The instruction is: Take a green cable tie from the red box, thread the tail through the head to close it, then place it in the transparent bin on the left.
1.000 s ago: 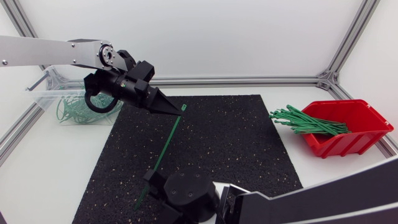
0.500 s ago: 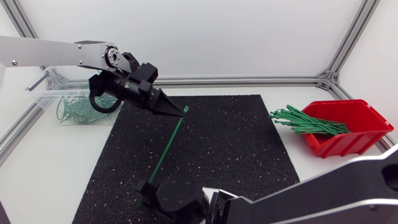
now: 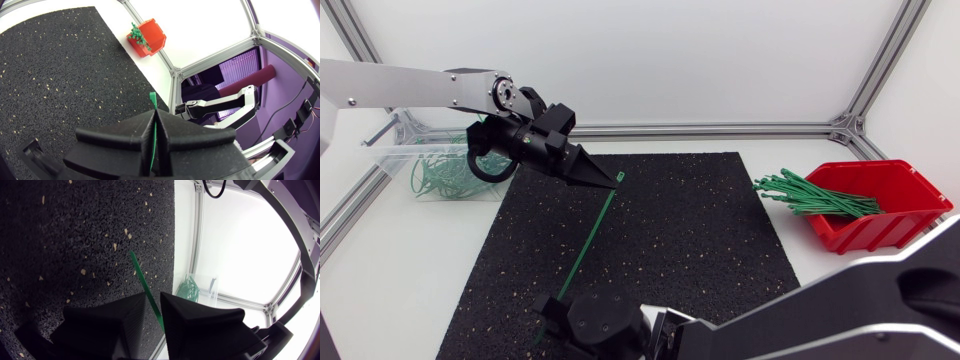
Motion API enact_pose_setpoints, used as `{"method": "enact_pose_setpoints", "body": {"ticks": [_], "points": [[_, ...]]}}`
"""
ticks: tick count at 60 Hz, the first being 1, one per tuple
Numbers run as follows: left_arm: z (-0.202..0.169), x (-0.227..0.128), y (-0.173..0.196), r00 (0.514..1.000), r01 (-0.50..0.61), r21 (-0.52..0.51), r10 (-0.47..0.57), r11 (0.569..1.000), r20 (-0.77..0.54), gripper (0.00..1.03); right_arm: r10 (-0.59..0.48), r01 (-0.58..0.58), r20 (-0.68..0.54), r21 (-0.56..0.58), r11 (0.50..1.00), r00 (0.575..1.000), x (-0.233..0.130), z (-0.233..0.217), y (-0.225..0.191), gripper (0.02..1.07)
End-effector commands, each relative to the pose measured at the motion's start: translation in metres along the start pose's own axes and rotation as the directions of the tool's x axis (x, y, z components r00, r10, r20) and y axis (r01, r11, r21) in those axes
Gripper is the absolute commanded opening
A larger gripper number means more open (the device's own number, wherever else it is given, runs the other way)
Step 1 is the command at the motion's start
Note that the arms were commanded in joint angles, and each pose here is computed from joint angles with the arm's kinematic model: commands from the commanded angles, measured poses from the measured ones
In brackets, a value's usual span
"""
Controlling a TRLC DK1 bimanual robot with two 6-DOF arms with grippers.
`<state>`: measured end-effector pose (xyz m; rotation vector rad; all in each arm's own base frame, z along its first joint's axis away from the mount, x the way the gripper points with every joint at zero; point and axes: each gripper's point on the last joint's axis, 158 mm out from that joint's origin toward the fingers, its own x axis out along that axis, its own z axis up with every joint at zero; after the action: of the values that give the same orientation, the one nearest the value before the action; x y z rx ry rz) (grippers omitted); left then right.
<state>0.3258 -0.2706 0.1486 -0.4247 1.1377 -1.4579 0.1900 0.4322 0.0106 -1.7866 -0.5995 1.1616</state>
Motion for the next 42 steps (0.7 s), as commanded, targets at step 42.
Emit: {"method": "enact_pose_setpoints", "body": {"ticks": [42], "points": [[-0.0019,0.0068,0.005,1.0,0.027,0.002,-0.027,1.0,-0.011,0.03,-0.059,0.057,0.055,0.029,0.998,0.997,-0.0048,0.0115,-0.0058,0.2]]}}
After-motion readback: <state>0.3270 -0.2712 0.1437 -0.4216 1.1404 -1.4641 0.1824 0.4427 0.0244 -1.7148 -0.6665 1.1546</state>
